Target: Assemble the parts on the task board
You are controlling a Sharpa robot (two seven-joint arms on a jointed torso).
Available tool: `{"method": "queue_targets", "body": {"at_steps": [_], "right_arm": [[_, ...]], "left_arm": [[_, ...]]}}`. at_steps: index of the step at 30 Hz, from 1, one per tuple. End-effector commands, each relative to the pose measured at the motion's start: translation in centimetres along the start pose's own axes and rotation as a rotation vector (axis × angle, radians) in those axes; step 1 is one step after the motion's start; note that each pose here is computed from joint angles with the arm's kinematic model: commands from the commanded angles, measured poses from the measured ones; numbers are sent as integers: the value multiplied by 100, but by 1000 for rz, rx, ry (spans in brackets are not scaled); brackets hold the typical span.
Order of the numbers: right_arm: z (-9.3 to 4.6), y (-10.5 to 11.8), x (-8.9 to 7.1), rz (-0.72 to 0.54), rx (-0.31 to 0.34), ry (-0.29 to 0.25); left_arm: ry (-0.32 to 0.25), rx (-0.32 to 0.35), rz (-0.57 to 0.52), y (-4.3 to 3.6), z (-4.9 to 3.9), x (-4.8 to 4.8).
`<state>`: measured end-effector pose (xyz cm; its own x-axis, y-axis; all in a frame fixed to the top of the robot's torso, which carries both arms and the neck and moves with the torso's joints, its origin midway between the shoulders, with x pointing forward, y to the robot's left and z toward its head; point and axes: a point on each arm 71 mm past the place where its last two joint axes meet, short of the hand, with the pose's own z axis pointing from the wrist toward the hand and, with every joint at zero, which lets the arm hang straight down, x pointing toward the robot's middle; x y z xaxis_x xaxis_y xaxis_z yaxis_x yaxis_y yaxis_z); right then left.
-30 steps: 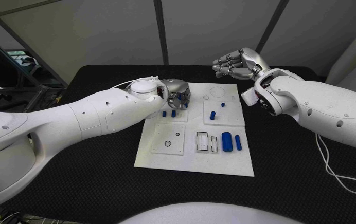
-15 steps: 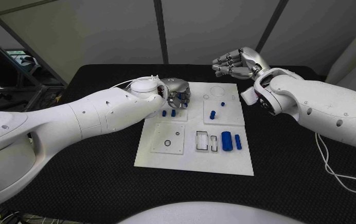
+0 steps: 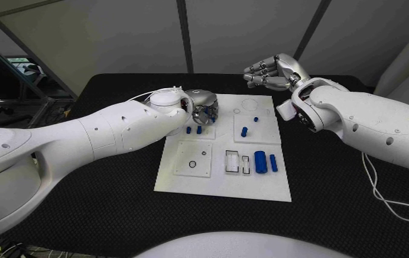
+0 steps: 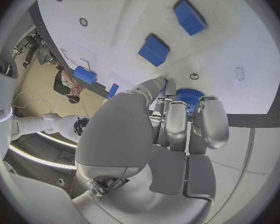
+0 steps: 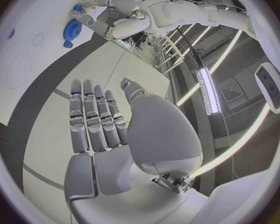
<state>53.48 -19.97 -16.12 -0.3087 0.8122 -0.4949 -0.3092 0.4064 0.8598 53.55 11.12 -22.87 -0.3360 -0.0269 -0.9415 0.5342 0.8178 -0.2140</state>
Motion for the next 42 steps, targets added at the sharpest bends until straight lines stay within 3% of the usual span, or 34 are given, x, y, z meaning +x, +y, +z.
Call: {"method": "queue_targets", "body": {"at_steps": [1, 10, 20, 26, 33, 37, 42], "right_arm": [[6, 14, 0, 4, -6, 4], [5, 5, -10, 3, -4, 2], [2, -17, -33, 0, 1, -2], [-3, -32, -52, -3, 4, -6], [-11, -46, -72, -5, 8, -9], [-13, -48, -75, -5, 9, -9], [-13, -49, -74, -5, 9, -9]], "left_arm": [[-4, 5, -15, 0, -4, 13], [-38, 4, -51, 22, -60, -17], [-79, -4, -110, 51, -190, -211], [-85, -27, -129, 156, -321, -291], [-63, -72, -139, 350, -489, -304], [-60, -91, -152, 426, -538, -302], [-51, -100, -161, 459, -553, -287]]}}
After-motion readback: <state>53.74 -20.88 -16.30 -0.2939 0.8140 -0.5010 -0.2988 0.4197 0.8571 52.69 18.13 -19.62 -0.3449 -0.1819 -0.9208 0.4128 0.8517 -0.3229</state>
